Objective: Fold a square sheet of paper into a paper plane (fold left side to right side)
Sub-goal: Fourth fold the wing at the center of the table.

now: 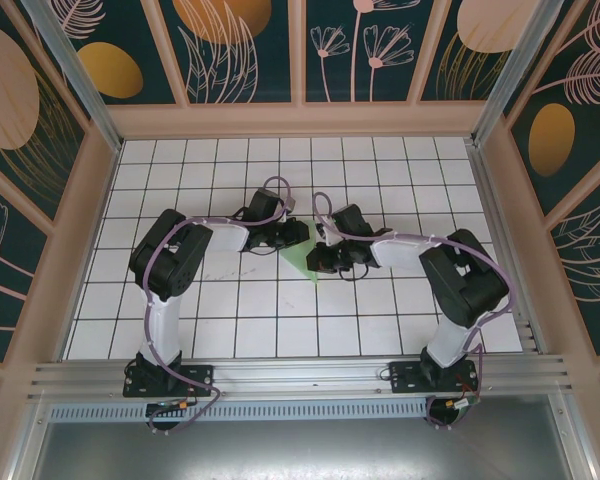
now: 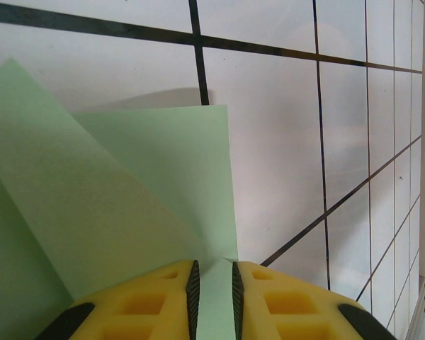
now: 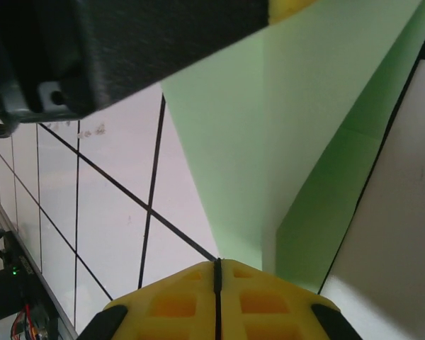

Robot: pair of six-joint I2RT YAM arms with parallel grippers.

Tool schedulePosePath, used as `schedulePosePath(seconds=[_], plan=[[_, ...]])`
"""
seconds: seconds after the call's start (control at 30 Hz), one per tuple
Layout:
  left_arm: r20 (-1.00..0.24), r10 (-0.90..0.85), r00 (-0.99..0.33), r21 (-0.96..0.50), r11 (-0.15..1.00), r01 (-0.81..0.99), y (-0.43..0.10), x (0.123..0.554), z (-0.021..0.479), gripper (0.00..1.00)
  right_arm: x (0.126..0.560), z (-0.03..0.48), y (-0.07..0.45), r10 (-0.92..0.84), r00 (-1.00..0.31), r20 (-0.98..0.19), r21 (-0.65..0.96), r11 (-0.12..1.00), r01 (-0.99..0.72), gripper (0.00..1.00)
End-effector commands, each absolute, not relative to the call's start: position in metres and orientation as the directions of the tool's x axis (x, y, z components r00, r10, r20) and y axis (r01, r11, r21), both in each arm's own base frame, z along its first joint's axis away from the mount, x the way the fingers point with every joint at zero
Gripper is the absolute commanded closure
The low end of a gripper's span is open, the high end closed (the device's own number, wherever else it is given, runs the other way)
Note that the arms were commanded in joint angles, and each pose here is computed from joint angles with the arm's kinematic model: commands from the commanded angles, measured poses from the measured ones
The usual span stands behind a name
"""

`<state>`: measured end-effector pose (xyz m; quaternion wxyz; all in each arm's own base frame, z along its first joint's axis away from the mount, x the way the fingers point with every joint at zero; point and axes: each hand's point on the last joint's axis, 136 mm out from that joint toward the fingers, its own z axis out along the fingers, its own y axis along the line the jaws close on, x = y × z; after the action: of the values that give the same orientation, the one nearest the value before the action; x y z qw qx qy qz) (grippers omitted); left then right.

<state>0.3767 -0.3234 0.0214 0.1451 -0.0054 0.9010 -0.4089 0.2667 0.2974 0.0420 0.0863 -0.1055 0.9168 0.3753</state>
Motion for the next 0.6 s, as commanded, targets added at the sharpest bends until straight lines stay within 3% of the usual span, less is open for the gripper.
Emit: schedulePosePath(seconds=[0.0,0.43,0.57], plan=[[-0.142,-0.13,-0.981,-0.631,0.775,-0.011,-0.294,0.349,-0.031,0.76,0.276,0.035,0.295,-0.12,-0.961,-0.25,0.632,0.732,-0.256,0.9],[-0.156,-0.125,-0.98,-0.631,0.776,0.001,-0.295,0.353,-0.024,0.73,0.258,-0.003,0.272,-0.149,-0.977,-0.154,0.542,0.814,-0.21,0.91],[-0.211,-0.121,-0.97,-0.632,0.774,0.041,-0.298,0.368,-0.003,0.69,0.248,-0.013,0.263,-0.147,-0.983,-0.107,0.52,0.834,-0.181,0.95]])
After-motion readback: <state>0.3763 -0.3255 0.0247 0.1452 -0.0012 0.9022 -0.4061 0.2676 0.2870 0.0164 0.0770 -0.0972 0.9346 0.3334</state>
